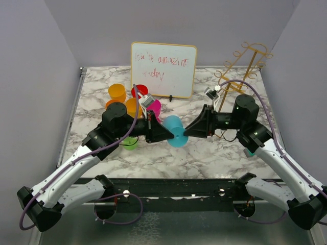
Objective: Take the wine glass off the wine glass rack
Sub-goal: Place the wine glass at the center of the board.
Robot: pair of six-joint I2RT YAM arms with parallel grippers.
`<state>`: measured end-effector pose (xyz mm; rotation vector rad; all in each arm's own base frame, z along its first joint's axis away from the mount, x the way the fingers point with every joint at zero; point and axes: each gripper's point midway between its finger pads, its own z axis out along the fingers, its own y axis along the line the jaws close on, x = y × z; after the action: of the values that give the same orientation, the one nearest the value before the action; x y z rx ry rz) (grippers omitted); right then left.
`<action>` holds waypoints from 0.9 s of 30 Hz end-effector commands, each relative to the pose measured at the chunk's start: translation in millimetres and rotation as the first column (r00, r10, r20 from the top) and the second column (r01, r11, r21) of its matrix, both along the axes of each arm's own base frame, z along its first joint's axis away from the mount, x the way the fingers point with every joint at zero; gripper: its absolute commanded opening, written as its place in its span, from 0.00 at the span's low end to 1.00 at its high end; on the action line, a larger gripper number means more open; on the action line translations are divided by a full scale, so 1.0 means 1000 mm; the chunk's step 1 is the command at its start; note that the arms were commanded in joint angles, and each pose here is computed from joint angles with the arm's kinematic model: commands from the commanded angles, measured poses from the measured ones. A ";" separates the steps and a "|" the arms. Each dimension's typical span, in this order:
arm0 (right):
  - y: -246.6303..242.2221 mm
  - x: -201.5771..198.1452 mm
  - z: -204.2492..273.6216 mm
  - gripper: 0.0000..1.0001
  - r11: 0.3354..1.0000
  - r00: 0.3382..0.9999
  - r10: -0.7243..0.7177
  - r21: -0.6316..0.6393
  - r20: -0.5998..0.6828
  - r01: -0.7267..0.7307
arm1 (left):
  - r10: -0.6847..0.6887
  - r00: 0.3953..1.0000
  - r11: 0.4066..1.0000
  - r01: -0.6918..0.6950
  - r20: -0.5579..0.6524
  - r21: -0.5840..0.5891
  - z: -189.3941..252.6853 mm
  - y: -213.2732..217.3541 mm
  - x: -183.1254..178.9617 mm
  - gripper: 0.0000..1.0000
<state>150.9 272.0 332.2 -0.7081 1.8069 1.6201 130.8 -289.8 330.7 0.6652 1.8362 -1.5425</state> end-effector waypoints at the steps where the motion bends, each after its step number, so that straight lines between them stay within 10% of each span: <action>1: 0.000 -0.007 -0.012 0.43 1.000 1.000 0.009 -0.008 -0.020 -0.009 | -0.003 0.999 1.000 0.003 0.040 -0.012 0.005 0.003 -0.003 0.00; 24: 0.021 -0.018 -0.027 0.01 1.000 1.000 0.020 0.020 -0.008 -0.020 | 0.073 0.997 0.993 -0.076 0.039 0.091 -0.010 0.012 0.007 0.02; 27: 0.017 -0.016 -0.030 0.01 1.000 0.999 -0.010 0.024 0.053 0.008 | 0.125 0.989 0.973 -0.138 0.076 0.187 -0.019 0.025 0.014 0.42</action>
<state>128.0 291.6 302.7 -0.7178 1.8267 1.6950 135.0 -282.6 323.7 0.6584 1.8740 -1.4556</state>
